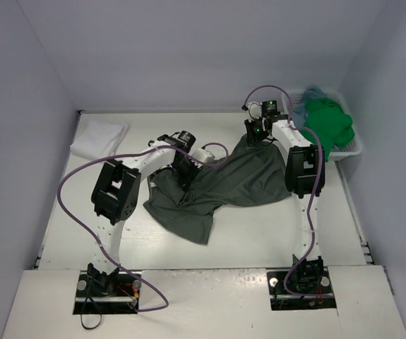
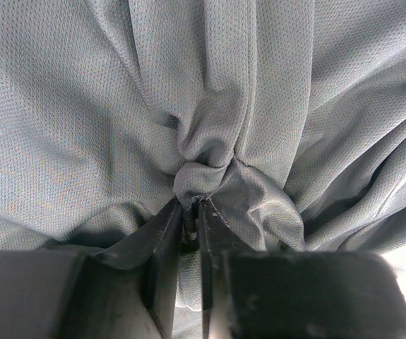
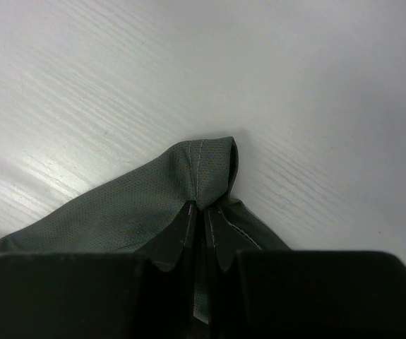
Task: Fold and stack the t-shirts
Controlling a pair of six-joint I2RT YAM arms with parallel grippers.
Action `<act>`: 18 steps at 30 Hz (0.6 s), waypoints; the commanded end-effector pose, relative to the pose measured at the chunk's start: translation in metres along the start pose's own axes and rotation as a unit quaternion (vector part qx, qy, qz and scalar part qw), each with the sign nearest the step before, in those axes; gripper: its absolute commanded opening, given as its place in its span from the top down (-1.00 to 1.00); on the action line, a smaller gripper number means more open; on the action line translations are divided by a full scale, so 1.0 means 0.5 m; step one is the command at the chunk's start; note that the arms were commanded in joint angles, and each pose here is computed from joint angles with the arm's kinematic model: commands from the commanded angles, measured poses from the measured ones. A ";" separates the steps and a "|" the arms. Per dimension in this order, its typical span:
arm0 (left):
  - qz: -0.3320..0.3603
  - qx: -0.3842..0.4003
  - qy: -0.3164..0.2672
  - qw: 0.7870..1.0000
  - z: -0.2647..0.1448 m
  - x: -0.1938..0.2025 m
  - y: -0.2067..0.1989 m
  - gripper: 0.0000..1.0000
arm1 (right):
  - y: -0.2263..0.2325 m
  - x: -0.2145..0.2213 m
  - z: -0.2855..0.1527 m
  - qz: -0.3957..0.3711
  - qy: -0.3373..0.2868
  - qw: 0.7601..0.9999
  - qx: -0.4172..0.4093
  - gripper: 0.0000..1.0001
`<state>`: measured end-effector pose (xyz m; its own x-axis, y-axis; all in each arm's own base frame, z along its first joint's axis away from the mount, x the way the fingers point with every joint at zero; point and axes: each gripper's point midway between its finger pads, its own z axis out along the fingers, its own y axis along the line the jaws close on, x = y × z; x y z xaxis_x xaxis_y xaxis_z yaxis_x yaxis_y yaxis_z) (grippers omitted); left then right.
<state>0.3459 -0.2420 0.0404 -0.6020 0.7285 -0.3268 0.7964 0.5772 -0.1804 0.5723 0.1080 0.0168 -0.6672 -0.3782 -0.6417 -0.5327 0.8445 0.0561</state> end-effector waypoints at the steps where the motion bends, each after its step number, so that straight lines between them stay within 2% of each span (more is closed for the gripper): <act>1: 0.014 -0.010 -0.026 1.000 -0.047 -0.030 0.000 0.84 | 0.004 -0.056 -0.073 -0.006 -0.028 1.000 0.005 1.00; 8: 0.014 -0.061 -0.063 0.996 -0.123 -0.063 0.041 0.99 | 0.003 -0.061 -0.092 -0.006 -0.029 1.000 0.011 1.00; 10: -0.007 -0.077 -0.095 0.992 -0.178 -0.083 0.076 1.00 | 0.006 -0.068 -0.112 -0.009 -0.033 0.999 0.015 1.00; 18: -0.036 -0.100 -0.136 0.985 -0.261 -0.088 0.125 1.00 | 0.000 -0.093 -0.168 -0.015 -0.051 0.998 0.032 1.00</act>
<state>0.4103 -0.1946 0.1080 -0.6413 0.6109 -0.4642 0.7169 0.6926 -0.0790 0.5506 0.1028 0.0387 -0.6817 -0.3770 -0.6271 -0.5268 0.8476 0.0631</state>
